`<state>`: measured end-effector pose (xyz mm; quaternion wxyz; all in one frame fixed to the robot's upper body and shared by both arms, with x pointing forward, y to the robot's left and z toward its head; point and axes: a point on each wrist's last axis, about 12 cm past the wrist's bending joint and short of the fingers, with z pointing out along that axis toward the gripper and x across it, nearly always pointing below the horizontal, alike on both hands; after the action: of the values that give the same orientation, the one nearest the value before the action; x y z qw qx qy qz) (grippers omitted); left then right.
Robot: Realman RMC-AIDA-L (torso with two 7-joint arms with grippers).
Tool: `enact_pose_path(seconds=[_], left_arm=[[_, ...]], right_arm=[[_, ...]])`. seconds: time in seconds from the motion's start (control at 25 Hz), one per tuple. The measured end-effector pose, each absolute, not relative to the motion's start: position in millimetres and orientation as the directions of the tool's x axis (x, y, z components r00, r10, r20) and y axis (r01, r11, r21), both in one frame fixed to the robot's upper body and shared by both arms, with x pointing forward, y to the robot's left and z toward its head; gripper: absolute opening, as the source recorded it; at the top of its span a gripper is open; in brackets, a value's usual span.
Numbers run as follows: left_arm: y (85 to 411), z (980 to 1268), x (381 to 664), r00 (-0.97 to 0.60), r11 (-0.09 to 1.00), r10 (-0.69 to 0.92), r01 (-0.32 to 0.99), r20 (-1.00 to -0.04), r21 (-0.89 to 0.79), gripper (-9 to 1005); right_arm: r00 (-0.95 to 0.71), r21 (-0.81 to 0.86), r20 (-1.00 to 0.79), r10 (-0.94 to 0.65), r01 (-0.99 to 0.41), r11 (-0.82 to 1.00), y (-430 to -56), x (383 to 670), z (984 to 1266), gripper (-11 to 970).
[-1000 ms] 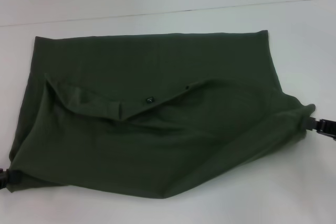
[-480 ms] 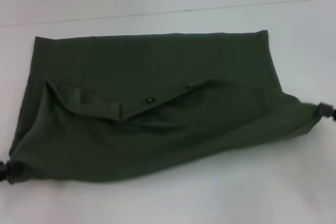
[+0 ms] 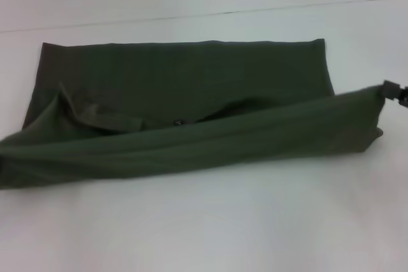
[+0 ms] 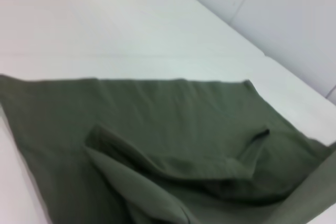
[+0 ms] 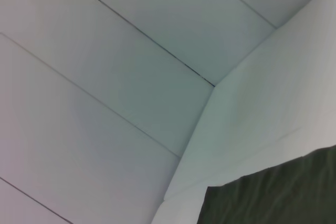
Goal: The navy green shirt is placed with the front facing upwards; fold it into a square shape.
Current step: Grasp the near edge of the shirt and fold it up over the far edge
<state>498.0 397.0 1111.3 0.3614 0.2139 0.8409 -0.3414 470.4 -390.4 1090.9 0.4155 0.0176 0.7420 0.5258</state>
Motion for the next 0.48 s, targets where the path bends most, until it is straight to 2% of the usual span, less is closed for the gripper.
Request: enact_pose_path(seconds=[0.2, 0.48], left_arm=[[399.5, 1120.1, 500.1, -0.616, 0.67, 0.098, 0.621, -0.782, -0.406, 8], [390.4, 1132.0, 522.5, -0.573, 0.665, 0.109, 0.65, -0.812, -0.369, 12]], right_arm=[[-0.641, 0.792, -0.602, 0.477, -0.4, 0.461, -393.4, 481.5, 1095.9, 5], [-0.625, 0.794, -0.601, 0.498, -0.393, 0.465, -394.3, 502.8, 1107.5, 8]])
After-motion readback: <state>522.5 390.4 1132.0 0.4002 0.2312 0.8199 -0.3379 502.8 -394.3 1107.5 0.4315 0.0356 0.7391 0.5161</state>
